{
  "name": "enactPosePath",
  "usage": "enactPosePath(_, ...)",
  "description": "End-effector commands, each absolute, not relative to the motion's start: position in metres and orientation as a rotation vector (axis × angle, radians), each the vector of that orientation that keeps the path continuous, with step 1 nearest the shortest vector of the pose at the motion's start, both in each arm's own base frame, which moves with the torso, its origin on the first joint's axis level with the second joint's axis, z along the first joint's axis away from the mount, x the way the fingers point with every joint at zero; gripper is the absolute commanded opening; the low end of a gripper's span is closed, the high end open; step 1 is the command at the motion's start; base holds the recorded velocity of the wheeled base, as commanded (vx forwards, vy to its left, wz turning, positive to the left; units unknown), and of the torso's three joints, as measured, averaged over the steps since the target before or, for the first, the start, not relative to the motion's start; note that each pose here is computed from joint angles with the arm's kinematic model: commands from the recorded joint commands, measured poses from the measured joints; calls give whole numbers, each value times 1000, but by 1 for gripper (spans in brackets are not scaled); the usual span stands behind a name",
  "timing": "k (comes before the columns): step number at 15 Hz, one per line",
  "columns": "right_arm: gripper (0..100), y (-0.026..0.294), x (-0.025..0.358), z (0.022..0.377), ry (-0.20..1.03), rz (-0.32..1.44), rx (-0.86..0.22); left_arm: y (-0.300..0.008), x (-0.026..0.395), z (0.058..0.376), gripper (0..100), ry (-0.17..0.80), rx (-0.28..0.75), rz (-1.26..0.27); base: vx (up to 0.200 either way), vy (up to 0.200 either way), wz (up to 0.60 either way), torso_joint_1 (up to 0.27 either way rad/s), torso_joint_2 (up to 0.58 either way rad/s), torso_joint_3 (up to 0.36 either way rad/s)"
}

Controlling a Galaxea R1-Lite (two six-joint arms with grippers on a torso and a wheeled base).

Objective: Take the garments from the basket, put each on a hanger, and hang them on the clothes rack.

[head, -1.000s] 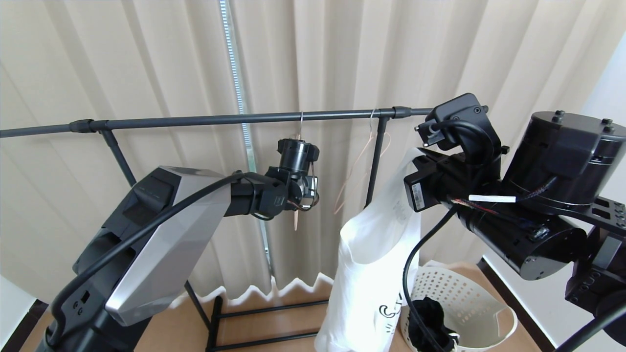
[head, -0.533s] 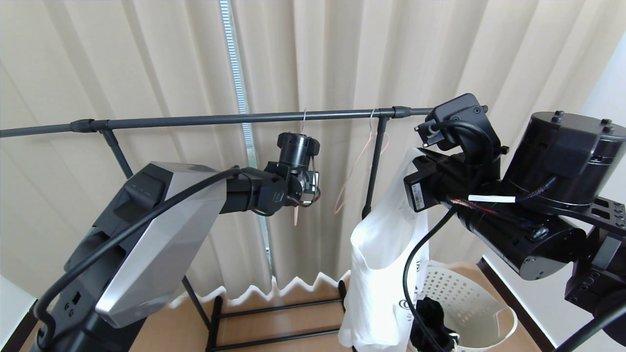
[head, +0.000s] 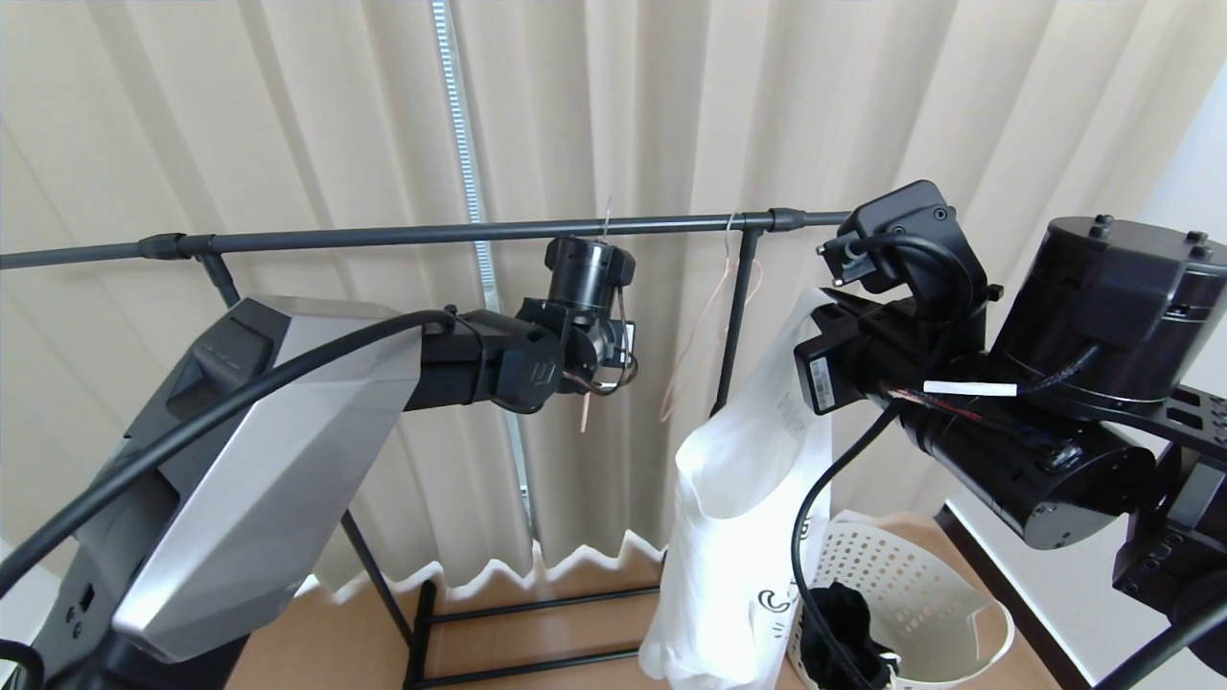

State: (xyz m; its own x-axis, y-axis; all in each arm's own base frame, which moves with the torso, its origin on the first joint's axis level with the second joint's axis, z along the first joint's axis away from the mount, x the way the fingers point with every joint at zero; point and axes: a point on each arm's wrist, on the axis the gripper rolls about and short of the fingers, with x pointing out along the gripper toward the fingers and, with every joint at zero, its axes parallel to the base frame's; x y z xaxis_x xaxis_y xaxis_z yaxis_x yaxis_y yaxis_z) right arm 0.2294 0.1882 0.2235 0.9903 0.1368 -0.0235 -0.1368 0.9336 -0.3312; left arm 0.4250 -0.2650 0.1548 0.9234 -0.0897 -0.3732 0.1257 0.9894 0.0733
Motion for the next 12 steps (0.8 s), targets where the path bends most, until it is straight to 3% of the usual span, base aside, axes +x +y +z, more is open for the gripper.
enactPosePath(1,0,188,228,225,-3,140,-337,-261,414,163,0,384,99,-114,0,0,0,0,0,0)
enactPosePath(12,0,183,223,222,5,138,-341,-230,347,169,0,393,109,-147,0,0,0,0,0,0)
